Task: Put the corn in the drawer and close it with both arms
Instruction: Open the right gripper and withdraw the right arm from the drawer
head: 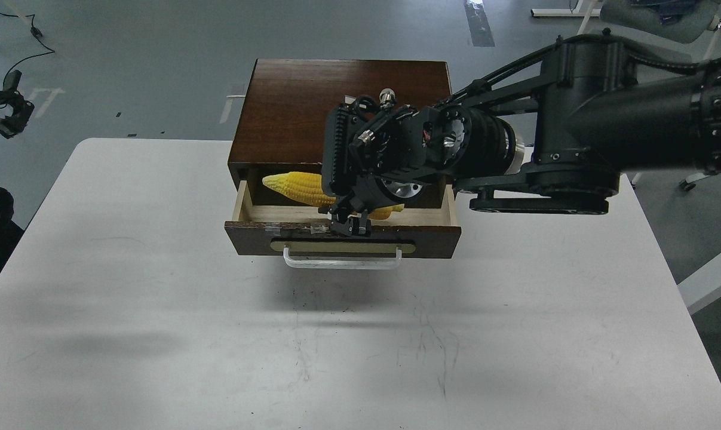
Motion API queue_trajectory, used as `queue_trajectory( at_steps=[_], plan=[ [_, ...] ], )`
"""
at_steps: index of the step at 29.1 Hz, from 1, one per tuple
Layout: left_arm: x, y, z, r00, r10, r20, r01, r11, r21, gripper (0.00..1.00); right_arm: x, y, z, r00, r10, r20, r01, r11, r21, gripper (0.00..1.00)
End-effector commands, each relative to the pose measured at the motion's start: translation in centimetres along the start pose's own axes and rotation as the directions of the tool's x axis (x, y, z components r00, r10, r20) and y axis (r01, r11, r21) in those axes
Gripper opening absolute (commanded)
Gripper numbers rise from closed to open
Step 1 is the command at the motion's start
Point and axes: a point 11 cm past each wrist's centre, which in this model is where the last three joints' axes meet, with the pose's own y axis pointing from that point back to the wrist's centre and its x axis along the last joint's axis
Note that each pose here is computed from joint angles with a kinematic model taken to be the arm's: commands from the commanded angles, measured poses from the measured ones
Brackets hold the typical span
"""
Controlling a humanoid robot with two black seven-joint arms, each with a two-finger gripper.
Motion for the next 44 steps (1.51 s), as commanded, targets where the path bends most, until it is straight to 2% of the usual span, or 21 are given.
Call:
queue_trajectory(
  at_steps=[1,3,7,13,16,18,20,21,23,24,26,29,30,33,35,36,37,39,40,42,44],
  plan=[
    [0.4,0.1,0.5,1.0,0.005,0.011,-0.005,1.0,-0.005,0.99,0.3,1.0,1.2,0.999,0.026,0.023,-0.025,0.999,-0.03,0.77],
    [0.6,0.1,1.0,1.0,0.009,0.018,-0.009,1.0,-0.009,0.98,1.5,2.0,2.3,0.992,0.087,0.095,-0.082,0.995,-0.055,0.79],
    [-0.1,-0.2,0.6,0.999,-0.016,0.03,0.015,1.0,0.019,0.98,3.4,4.8,5.2,0.937,0.217,0.273,-0.189,0.974,-0.126,0.94],
    [-0.6,-0.4,0.5,0.999,-0.027,0.037,0.026,0.999,0.024,0.98,2.9,10.6,11.0,0.747,0.408,0.525,-0.291,0.911,-0.293,0.96],
    [-1.3,-0.9,0.9,0.999,-0.04,0.03,0.04,0.999,0.008,0.98,0.2,13.8,13.5,0.556,0.491,0.671,-0.305,0.871,-0.384,0.98],
    [-1.7,-1.1,0.8,0.998,-0.049,0.032,0.048,0.999,0.014,0.98,-3.6,16.9,15.2,0.331,0.557,0.762,-0.299,0.827,-0.475,0.98],
    [-1.7,-1.1,0.7,0.998,-0.052,0.04,0.051,0.998,0.021,0.98,-4.9,17.8,15.5,0.21,0.575,0.791,-0.305,0.807,-0.506,0.98],
    [-2.0,-1.2,0.7,0.997,-0.059,0.047,0.058,0.998,0.024,0.98,-6.6,18.4,15.8,0.093,0.586,0.805,-0.302,0.787,-0.538,0.98],
    [-2.5,-1.6,0.9,0.996,-0.071,0.055,0.07,0.997,0.027,0.98,-9.4,19.3,15.8,-0.029,0.604,0.796,-0.289,0.758,-0.585,0.99],
    [-2.5,-1.6,0.9,0.996,-0.071,0.055,0.07,0.997,0.027,0.98,-9.5,19.3,15.8,-0.03,0.604,0.796,-0.289,0.757,-0.585,0.99],
    [-3.0,-1.8,0.6,0.991,-0.093,0.092,0.087,0.994,0.064,0.98,-12.4,20.1,15.7,-0.185,0.622,0.761,-0.286,0.707,-0.647,0.99],
    [-6.6,-3.7,2.0,0.973,-0.177,0.147,0.171,0.984,0.055,0.97,-17.9,20.3,15.4,-0.458,0.594,0.662,-0.224,0.643,-0.732,0.99],
    [-7.2,-3.9,2.2,0.969,-0.191,0.155,0.184,0.981,0.055,0.96,-18.8,20.3,15.3,-0.497,0.585,0.641,-0.21,0.635,-0.743,0.99],
    [-9.6,-5.1,3.7,0.949,-0.244,0.198,0.24,0.97,0.041,0.82,-23.3,19.9,14.2,-0.639,0.548,0.54,-0.13,0.615,-0.778,0.99],
    [-11.2,-5.7,4.5,0.933,-0.277,0.231,0.275,0.961,0.042,0.81,-24.8,19.7,13.8,-0.669,0.542,0.508,-0.102,0.61,-0.786,0.99],
    [-12.7,-6.2,5.3,0.906,-0.311,0.286,0.31,0.949,0.051,0.75,-26.1,19.8,13.6,-0.699,0.535,0.474,-0.088,0.593,-0.8,1.0],
    [-14.6,-6.7,5.7,0.871,-0.353,0.341,0.352,0.934,0.067,0.59,-27.2,19.9,13.5,-0.738,0.519,0.432,-0.082,0.566,-0.82,1.0],
    [-18.2,-7.3,5.7,0.812,-0.429,0.395,0.435,0.897,0.08,0.45,-28.8,20.1,13.3,-0.805,0.477,0.353,-0.056,0.531,-0.845,1.0],
    [-18.3,-7.3,5.7,0.812,-0.43,0.395,0.436,0.897,0.08,0.45,-28.8,20.1,13.3,-0.805,0.477,0.353,-0.056,0.531,-0.846,1.0],
    [-22.8,-7.1,5.6,0.702,-0.536,0.47,0.552,0.826,0.117,0.17,-31.0,20.8,13.2,-0.88,0.412,0.235,-0.001,0.494,-0.869,1.0],
    [-26.5,-6.1,5.0,0.589,-0.626,0.511,0.65,0.743,0.161,0.15,-32.4,21.3,13.1,-0.921,0.357,0.156,0.035,0.475,-0.879,1.0]
  ],
)
